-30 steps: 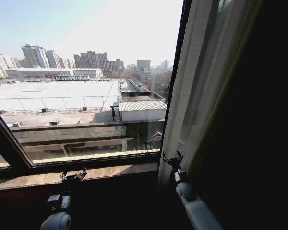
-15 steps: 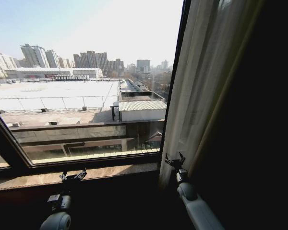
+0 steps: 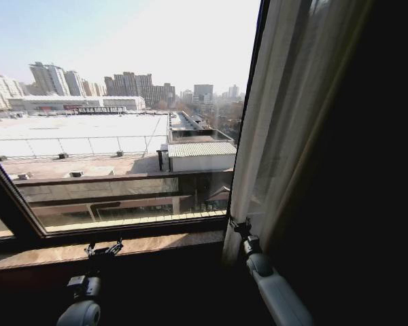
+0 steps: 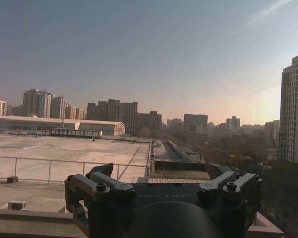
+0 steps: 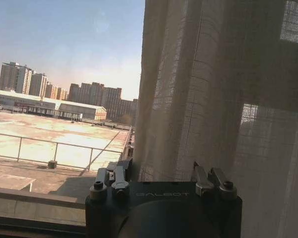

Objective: Open the curtains by pulling them apart, changing their state from closed to fully open.

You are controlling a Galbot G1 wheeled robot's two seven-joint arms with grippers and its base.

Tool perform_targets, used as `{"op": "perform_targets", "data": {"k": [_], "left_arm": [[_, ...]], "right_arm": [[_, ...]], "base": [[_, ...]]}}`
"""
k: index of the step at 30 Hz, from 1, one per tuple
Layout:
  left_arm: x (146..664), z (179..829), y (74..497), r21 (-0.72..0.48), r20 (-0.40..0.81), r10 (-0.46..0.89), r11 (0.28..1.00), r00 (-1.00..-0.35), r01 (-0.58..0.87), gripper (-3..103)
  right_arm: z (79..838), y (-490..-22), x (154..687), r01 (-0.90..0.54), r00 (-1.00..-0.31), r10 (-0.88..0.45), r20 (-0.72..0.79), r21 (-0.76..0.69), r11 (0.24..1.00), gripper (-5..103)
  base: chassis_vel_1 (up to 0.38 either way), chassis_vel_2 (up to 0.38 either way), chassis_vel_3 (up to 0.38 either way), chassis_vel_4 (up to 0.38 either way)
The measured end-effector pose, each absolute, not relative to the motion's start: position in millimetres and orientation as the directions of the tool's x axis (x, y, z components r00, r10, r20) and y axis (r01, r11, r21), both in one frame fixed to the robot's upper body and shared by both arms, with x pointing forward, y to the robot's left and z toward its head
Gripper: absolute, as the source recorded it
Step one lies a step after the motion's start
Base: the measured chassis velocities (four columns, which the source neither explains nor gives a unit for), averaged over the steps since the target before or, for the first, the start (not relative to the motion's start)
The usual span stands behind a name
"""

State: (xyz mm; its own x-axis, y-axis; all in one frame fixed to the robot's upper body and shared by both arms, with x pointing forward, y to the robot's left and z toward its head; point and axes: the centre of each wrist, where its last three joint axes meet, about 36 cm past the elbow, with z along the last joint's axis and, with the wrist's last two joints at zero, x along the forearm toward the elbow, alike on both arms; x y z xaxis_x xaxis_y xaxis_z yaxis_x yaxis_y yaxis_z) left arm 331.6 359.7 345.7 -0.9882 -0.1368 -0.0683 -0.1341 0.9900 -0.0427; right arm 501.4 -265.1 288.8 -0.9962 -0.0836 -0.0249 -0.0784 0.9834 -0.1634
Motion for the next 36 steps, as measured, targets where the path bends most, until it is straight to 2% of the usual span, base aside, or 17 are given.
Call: {"op": "perform_targets", "data": {"k": [4, 7, 8, 10, 13, 26, 36], "left_arm": [[331.6, 345.7, 359.7, -0.043, -0.068, -0.137, 0.99, -0.988, -0.134, 100], [331.6, 345.7, 359.7, -0.043, -0.068, -0.137, 0.99, -0.988, -0.134, 100], [331.6, 345.7, 359.7, -0.043, -0.068, -0.137, 0.99, -0.988, -0.134, 100], [331.6, 345.7, 359.7, -0.043, -0.068, -0.137, 0.99, -0.988, -0.134, 100], [331.6, 345.7, 359.7, -0.043, -0.068, -0.137, 0.99, -0.988, -0.134, 100], [331.6, 345.7, 359.8, -0.043, -0.068, -0.137, 0.99, -0.988, -0.134, 100], [331.6, 345.7, 359.7, -0.043, -0.068, -0.137, 0.99, -0.988, -0.134, 100]], "right_arm": [[287.1, -263.1, 499.4, -0.093, -0.994, -0.1, -0.034, -0.149, 0.984, 35], [286.8, -261.1, 499.3, -0.099, -0.994, -0.105, -0.042, -0.127, 0.987, 30], [286.8, -259.0, 499.3, -0.107, -0.993, -0.112, -0.044, -0.109, 0.988, 19], [286.8, -257.9, 499.4, -0.112, -0.992, -0.118, -0.045, -0.103, 0.988, 19], [286.5, -256.1, 499.5, -0.137, -0.989, -0.141, -0.044, -0.084, 0.987, 4], [286.0, -255.3, 506.5, -0.145, -0.989, -0.147, -0.032, -0.07, 0.987, 0], [278.6, -255.5, 511.6, -0.175, -0.984, -0.177, -0.027, -0.063, 0.982, 0]], "base": [[0.0, 0.0, 0.0, 0.0], [0.0, 0.0, 0.0, 0.0], [0.0, 0.0, 0.0, 0.0], [0.0, 0.0, 0.0, 0.0], [0.0, 0.0, 0.0, 0.0], [-0.026, -0.033, 0.032, 0.025], [-0.205, -0.204, 0.211, 0.208]]}}
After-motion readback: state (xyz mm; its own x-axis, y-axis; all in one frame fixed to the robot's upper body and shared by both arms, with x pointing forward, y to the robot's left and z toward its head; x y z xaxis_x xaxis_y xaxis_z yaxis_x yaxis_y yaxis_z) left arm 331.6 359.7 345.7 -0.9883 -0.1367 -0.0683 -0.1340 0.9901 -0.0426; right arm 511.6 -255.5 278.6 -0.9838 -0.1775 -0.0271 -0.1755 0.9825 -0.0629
